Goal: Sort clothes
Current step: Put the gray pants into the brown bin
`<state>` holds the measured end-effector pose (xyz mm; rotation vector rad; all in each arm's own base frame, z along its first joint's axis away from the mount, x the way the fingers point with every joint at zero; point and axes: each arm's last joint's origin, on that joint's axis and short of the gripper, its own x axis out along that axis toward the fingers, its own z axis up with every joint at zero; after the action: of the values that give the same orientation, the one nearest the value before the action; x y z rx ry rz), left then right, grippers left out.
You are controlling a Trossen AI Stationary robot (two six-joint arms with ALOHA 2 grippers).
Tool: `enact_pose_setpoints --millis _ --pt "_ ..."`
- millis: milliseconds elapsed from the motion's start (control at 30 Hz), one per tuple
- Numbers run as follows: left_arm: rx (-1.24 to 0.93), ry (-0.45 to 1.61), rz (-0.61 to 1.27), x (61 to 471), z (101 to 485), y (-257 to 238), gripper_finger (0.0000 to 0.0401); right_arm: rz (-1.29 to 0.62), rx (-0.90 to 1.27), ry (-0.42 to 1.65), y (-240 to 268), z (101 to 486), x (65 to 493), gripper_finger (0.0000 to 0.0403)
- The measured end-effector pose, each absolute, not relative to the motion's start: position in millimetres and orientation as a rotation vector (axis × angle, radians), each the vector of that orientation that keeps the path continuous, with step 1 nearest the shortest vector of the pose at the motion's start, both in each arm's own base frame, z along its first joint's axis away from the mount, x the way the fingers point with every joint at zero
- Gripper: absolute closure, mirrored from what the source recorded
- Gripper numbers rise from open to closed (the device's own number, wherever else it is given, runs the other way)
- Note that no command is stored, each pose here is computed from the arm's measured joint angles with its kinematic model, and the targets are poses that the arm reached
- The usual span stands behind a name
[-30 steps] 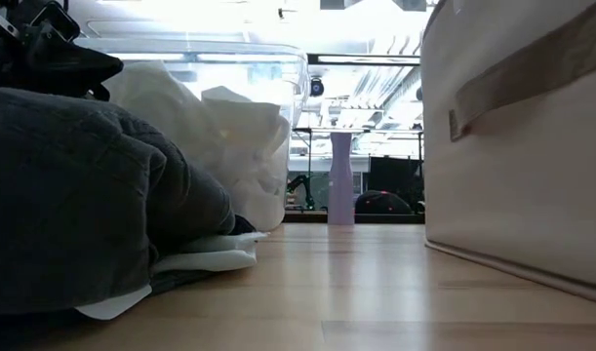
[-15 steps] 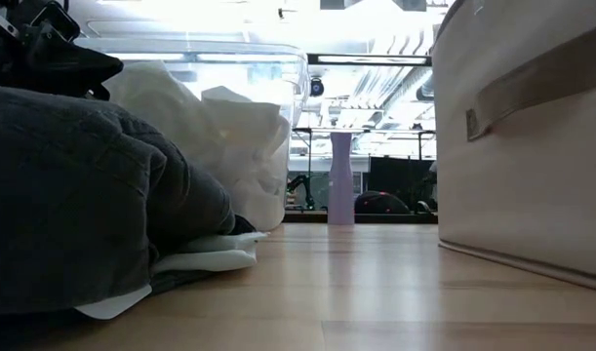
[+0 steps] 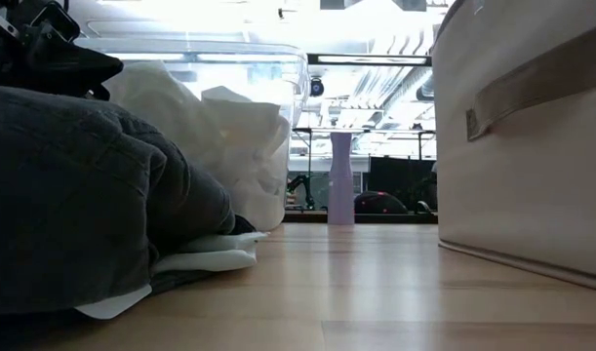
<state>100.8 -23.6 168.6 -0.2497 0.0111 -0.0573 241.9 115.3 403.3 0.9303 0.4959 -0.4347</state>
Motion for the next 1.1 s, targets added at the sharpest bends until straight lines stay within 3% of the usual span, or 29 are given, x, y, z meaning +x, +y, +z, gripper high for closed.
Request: enact_pose_setpoints --millis 233,533,767,1100 --pt "-0.25 0.011 -0.057 101 169 -24 0.04 -0.076 0.696 0.409 99 368 370 0.0182" --pt "-0.249 0.012 -0.057 101 168 -24 0.04 0.114 0.404 0.579 92 291 471 0.0182" --pt "-0.249 0.012 -0.057 101 168 -24 0.04 0.214 0.249 0.663 97 253 517 0.0175" --pt "-0.25 0.011 -0.057 101 169 -24 0.04 0.239 -0.008 0.832 97 225 529 0.0104"
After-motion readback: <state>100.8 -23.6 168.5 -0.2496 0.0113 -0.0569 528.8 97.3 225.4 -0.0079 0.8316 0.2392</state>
